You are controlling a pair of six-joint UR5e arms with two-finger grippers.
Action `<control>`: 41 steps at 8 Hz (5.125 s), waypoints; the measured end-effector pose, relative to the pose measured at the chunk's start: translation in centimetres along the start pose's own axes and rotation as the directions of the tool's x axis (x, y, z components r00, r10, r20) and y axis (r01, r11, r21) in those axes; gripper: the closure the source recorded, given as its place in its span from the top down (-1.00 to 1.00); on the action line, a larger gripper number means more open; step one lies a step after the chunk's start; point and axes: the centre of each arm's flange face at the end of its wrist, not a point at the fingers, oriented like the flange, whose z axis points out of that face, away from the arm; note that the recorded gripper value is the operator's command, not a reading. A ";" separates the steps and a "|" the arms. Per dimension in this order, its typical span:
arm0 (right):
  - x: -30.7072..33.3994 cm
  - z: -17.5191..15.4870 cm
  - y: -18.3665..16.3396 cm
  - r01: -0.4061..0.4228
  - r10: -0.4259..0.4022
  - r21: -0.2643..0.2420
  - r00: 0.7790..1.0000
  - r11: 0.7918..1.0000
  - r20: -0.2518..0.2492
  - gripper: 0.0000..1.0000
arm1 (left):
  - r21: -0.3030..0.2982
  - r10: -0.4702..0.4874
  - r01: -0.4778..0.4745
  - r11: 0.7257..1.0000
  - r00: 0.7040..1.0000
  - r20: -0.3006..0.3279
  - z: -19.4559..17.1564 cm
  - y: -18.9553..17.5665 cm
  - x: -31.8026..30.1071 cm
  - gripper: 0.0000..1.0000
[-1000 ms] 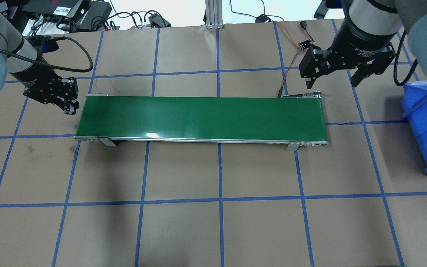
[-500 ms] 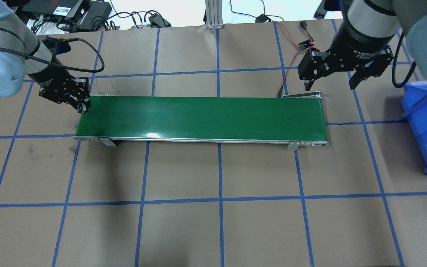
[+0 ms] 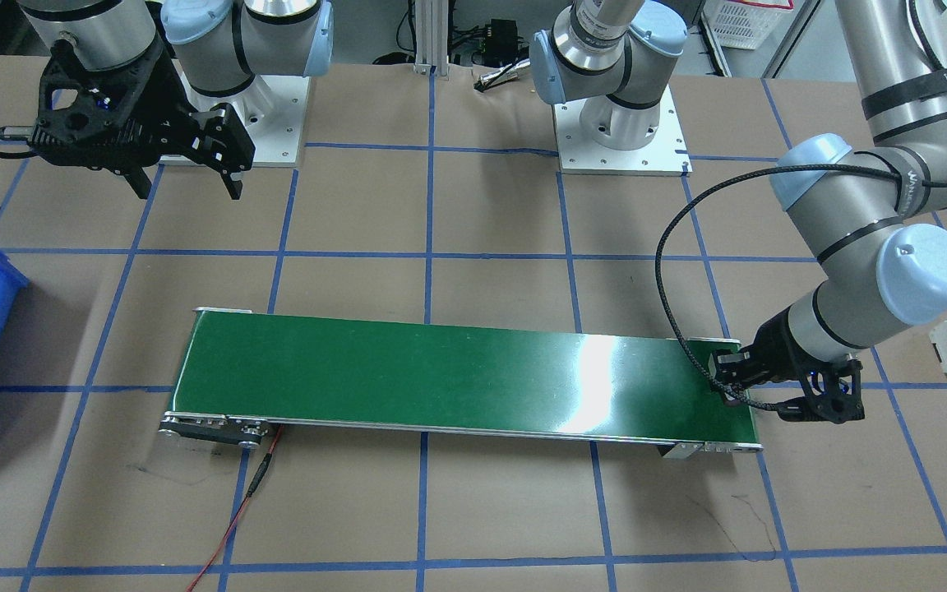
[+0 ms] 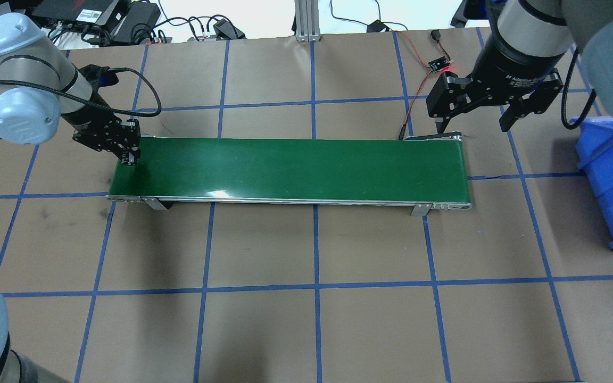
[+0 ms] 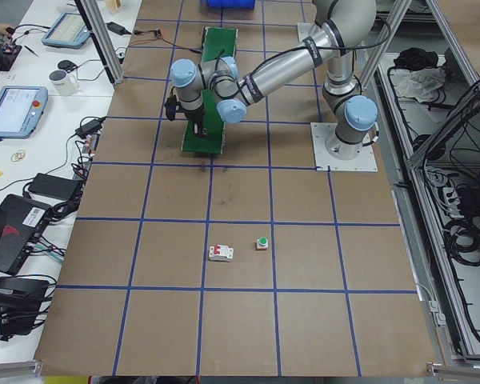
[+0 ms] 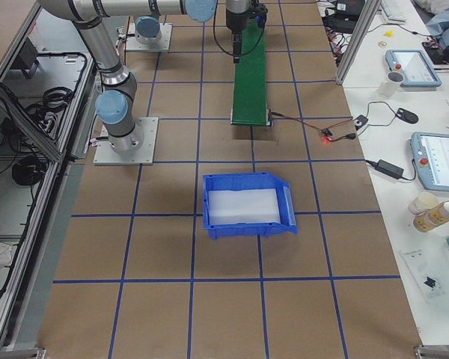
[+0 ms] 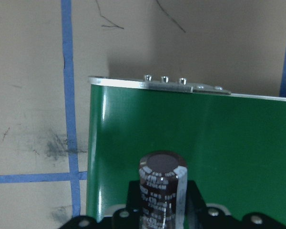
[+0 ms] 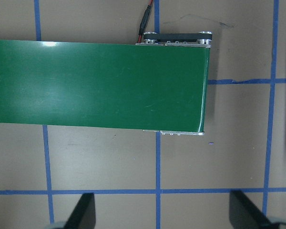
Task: Move capacitor from left to right
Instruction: 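Carry the capacitor with the left gripper over the near end of the conveyor, then lower the capacitor onto the green belt and open the left gripper, then lower the right gripper toward the capacitor riding along the belt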
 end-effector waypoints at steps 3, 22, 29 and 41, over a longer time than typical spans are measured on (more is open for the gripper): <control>0.0 0.1 0.0 -0.003 0.003 -0.002 1.000 1.000 -0.002 1.00 | -0.020 0.051 -0.051 0.998 0.999 -0.007 1.4 -0.4 -0.2 0.13; 0.2 7.4 -5.5 -0.012 0.012 -0.080 1.000 0.997 0.005 1.00 | -0.008 0.009 -0.009 1.000 0.996 0.090 -10.9 7.4 6.2 1.00; 0.4 13.5 -9.4 -0.013 0.013 -0.044 1.000 0.999 -0.004 1.00 | -0.060 0.010 -0.006 0.998 0.997 0.080 -10.8 8.8 6.3 1.00; 0.4 17.2 -9.1 0.026 -0.026 -0.071 1.000 0.997 -0.001 1.00 | -0.060 0.025 -0.020 0.998 0.997 0.073 -11.0 8.8 4.0 1.00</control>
